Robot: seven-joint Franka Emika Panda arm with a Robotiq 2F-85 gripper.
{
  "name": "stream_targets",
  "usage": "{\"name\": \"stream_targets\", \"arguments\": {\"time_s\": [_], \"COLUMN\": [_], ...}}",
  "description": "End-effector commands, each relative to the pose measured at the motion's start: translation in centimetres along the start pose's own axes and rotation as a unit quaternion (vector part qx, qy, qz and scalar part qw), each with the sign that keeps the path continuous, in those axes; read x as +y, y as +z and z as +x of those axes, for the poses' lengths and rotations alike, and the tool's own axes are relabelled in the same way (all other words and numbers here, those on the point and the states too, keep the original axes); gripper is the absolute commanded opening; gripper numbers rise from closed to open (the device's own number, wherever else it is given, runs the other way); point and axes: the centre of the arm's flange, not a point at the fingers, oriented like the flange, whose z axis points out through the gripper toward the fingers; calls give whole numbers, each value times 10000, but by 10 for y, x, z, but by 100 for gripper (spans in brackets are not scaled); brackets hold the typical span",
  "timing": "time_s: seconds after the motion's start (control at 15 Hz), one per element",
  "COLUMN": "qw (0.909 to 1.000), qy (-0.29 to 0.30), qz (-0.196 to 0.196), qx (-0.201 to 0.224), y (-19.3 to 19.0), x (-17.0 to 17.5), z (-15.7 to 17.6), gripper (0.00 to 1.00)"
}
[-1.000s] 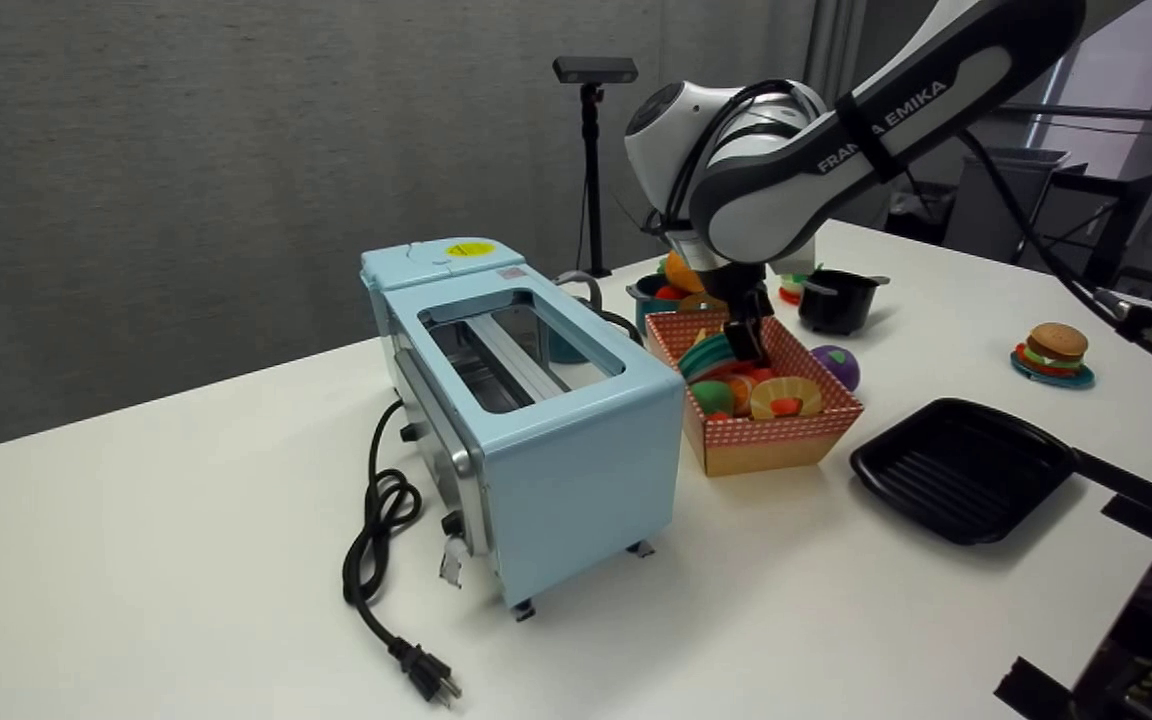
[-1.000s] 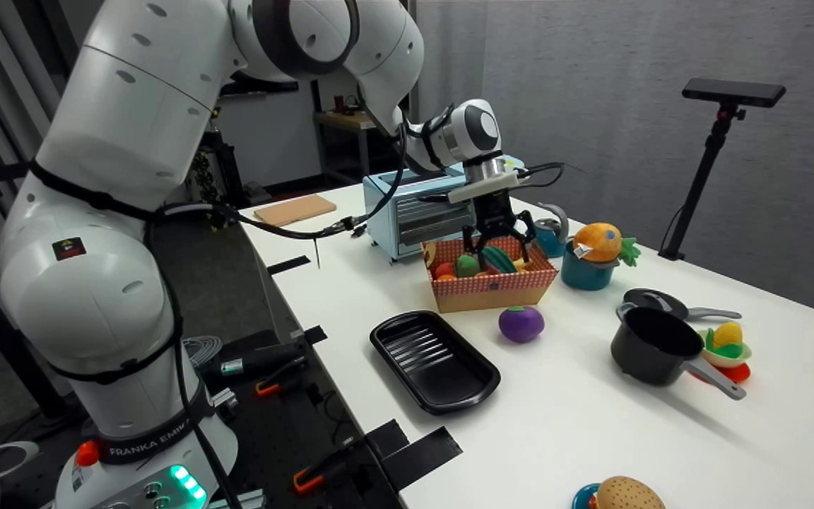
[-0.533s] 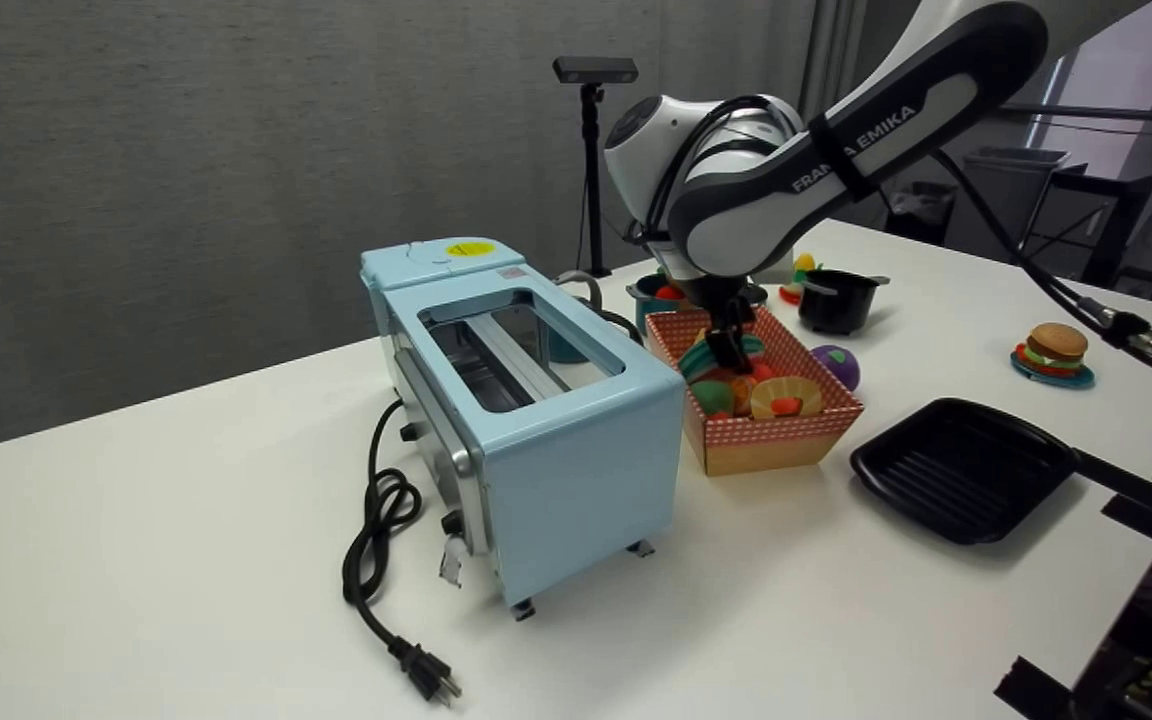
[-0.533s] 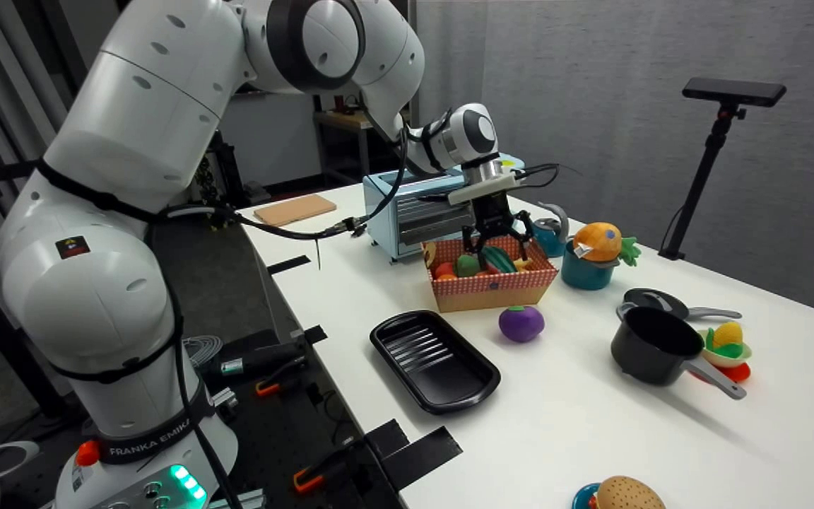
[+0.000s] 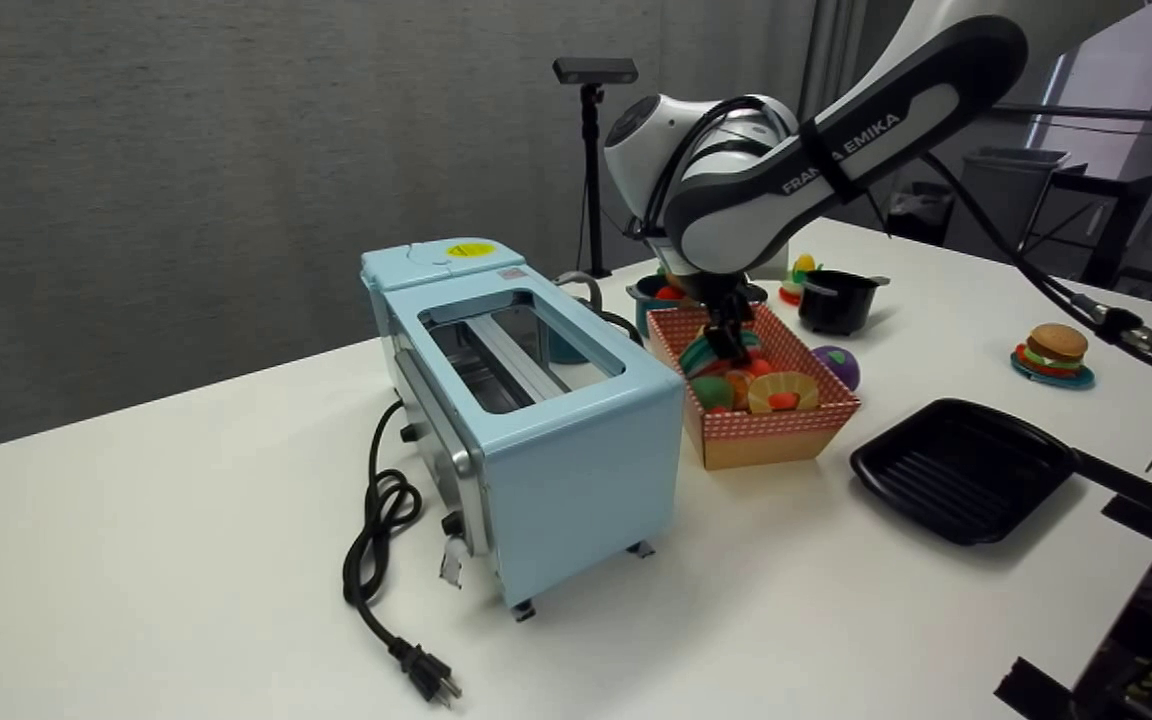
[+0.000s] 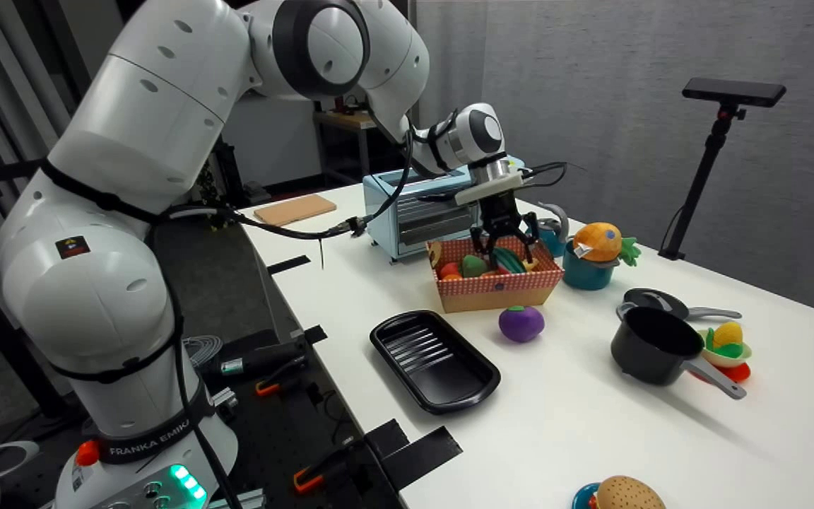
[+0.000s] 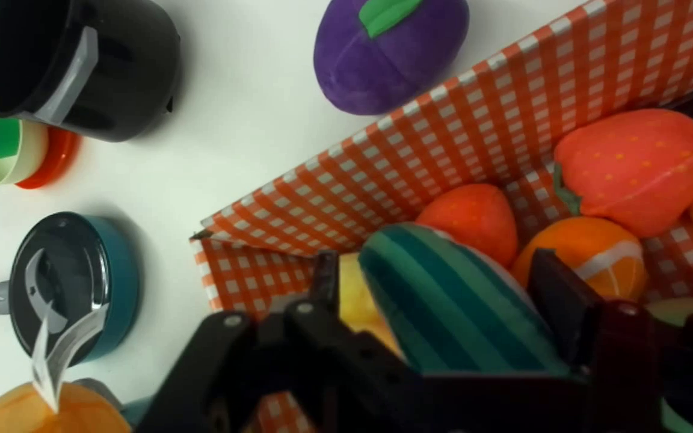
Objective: Remove the watermelon plushie from the basket and put it on the counter
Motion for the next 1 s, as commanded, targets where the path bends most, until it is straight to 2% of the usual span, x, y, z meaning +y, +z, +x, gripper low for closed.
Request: {"name": "stream_targets", "arguments": {"time_s": [0.0, 0.27, 0.47, 0.93], "qw": [9998, 9998, 9998, 9981], "qy": [18, -18, 11, 557], "qz": [-145, -163, -166, 68], "qx": [-106, -117, -97, 237], "y": [-3, 0, 0, -17], "x": [10, 13, 15, 26], "z": [8, 5, 3, -21], "gripper": [50, 19, 2, 2]}}
